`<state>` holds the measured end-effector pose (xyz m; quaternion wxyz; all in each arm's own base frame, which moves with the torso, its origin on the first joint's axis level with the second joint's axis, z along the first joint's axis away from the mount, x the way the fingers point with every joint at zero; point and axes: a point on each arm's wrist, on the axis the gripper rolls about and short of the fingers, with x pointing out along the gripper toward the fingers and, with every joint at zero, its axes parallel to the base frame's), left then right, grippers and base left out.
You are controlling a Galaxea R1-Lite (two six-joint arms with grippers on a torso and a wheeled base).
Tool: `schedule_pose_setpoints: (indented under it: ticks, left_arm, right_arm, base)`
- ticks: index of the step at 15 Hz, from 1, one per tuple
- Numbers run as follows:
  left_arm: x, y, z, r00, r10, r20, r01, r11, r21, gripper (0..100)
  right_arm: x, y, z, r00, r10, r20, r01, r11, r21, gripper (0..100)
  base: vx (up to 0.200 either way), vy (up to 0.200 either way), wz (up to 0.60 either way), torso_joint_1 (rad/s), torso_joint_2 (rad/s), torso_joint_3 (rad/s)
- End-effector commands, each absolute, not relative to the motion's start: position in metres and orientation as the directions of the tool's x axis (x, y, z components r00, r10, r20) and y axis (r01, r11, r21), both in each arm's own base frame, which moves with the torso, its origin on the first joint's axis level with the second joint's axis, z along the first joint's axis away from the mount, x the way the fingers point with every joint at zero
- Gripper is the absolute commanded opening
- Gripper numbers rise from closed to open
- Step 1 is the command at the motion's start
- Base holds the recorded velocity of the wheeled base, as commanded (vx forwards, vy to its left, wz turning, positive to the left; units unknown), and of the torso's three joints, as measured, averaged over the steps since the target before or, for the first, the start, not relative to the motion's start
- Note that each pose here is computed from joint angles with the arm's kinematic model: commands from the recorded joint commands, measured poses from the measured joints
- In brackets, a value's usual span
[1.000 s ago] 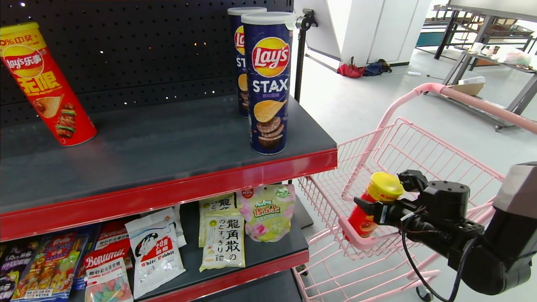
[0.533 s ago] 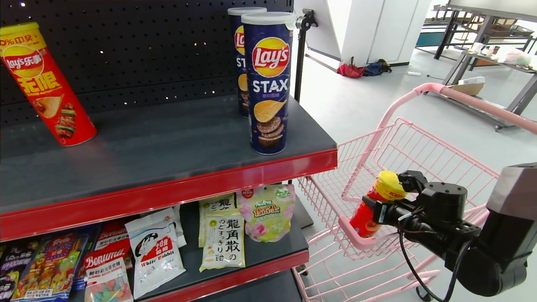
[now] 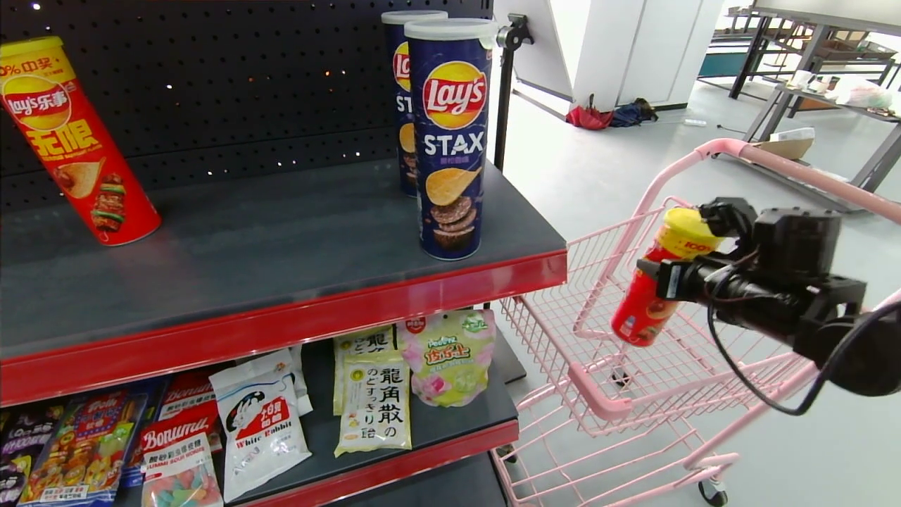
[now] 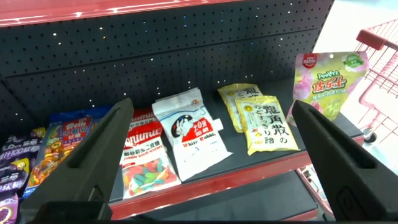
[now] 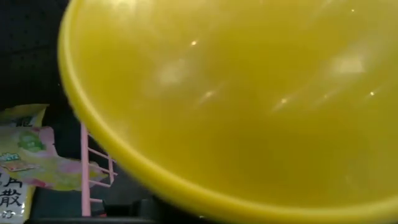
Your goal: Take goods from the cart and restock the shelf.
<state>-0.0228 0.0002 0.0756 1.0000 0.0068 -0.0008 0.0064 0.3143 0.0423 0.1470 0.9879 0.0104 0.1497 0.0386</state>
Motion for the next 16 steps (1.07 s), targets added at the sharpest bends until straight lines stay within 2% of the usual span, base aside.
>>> schedule_pose_setpoints:
  ticks: [1,4,6,9,11,16]
  left_arm:
    - [-0.023,0.0,0.076,1.0,0.014,0.002,-0.014,1.0,0.014,100]
    - [-0.023,0.0,0.076,1.0,0.014,0.002,-0.014,1.0,0.012,100]
    - [-0.023,0.0,0.075,1.0,0.012,0.0,-0.012,1.0,0.012,100]
    - [-0.023,0.0,0.075,1.0,0.012,0.0,-0.012,1.0,0.012,100]
    - [-0.023,0.0,0.075,1.0,0.011,0.0,-0.011,1.0,0.012,100]
    - [-0.023,0.0,0.075,1.0,0.008,-0.002,-0.008,1.0,0.012,100]
  right_arm:
    - [0.254,0.033,0.253,0.988,0.077,-0.134,-0.073,0.997,0.03,0]
    - [0.182,0.024,0.268,0.99,-0.003,-0.138,0.003,1.0,0.002,0]
    - [0.102,0.014,0.247,0.979,-0.039,-0.201,0.031,0.999,-0.044,0]
    - [0.019,-0.002,0.212,0.948,-0.067,-0.312,0.042,0.995,-0.085,0]
    - [0.0,-0.005,0.207,0.958,-0.056,-0.281,0.036,0.997,-0.075,0]
    - [-0.003,-0.006,0.195,0.951,-0.098,-0.293,0.063,0.99,-0.129,0]
  base:
    - [0.0,0.0,0.0,0.0,0.0,0.0]
    - [0.0,0.0,0.0,0.0,0.0,0.0]
    - [0.0,0.0,0.0,0.0,0.0,0.0]
    - [0.0,0.0,0.0,0.0,0.0,0.0]
    - [0.0,0.0,0.0,0.0,0.0,0.0]
    - [0.0,0.0,0.0,0.0,0.0,0.0]
